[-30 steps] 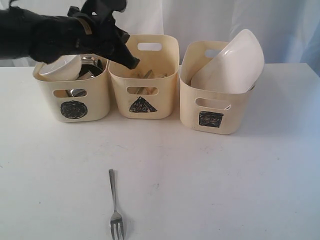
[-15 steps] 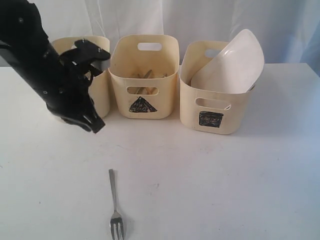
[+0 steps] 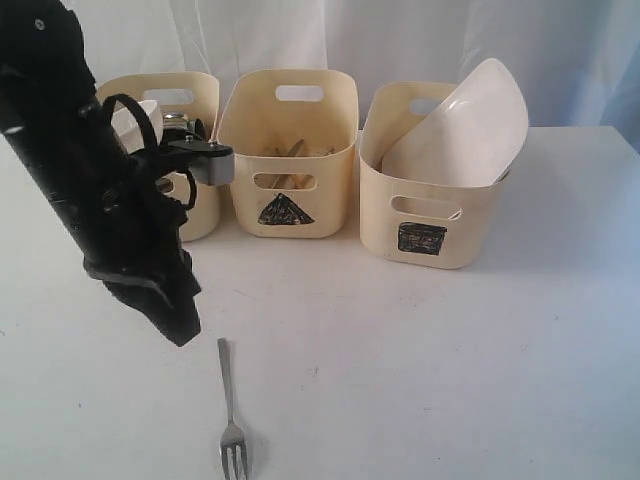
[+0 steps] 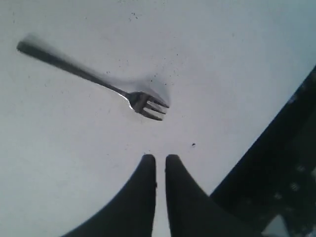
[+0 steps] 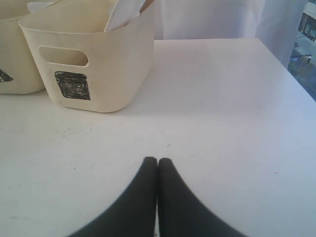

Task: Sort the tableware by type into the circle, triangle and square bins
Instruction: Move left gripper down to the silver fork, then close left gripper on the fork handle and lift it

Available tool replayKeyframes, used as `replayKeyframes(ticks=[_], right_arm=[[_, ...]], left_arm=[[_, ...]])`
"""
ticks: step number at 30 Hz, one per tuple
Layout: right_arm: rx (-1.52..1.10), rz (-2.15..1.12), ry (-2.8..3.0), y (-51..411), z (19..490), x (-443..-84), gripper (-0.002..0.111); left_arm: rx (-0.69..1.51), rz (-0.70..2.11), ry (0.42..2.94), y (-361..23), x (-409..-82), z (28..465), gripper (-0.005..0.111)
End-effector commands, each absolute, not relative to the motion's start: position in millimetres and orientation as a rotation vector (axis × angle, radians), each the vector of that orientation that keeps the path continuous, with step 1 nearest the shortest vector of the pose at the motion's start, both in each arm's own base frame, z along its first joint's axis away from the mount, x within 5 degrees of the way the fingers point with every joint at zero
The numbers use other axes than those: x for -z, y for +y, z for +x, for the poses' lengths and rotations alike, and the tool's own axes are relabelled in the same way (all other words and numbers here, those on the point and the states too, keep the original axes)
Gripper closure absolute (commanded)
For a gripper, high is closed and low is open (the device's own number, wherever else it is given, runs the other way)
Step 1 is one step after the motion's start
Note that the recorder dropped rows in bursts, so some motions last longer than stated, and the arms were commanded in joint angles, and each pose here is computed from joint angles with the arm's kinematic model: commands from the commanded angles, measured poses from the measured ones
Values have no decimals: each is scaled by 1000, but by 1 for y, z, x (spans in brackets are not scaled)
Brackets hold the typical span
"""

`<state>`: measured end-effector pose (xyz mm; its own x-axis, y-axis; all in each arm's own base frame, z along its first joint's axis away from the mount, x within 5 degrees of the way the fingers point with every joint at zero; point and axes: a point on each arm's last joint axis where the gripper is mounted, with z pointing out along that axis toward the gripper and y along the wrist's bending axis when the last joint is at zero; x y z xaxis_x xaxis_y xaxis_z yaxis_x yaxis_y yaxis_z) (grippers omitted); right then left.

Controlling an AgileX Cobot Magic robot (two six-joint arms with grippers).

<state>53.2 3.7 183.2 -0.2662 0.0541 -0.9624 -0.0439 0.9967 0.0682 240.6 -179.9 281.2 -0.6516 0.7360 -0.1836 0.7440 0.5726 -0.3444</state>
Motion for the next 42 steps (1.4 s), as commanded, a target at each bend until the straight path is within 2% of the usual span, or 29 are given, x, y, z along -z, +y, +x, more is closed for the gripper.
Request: replayKeyframes(ticks=[1, 2, 3, 11, 17, 24, 38, 42], right_arm=[[-95, 16, 1834, 4, 53, -182, 108], [-95, 16, 1834, 4, 53, -182, 108], [-95, 16, 1834, 4, 53, -182, 108], [-95, 16, 1834, 4, 53, -182, 108], [-95, 16, 1834, 4, 53, -182, 108], [-97, 18, 1834, 4, 53, -182, 108], [-97, 18, 1834, 4, 53, -182, 108], [-97, 18, 1834, 4, 53, -182, 108]], left_arm=[[662, 808, 3044, -183, -273, 245, 78], [653, 698, 3068, -186, -266, 250, 72], [651, 665, 3074, -187, -263, 253, 71], [596, 532, 3270, -194, -222, 264, 71], [569, 336, 3207, -199, -198, 264, 69], [568, 347, 3202, -210, -193, 255, 54], [337, 274, 3232, -223, -179, 246, 54], [328, 248, 3241, -226, -176, 244, 54]])
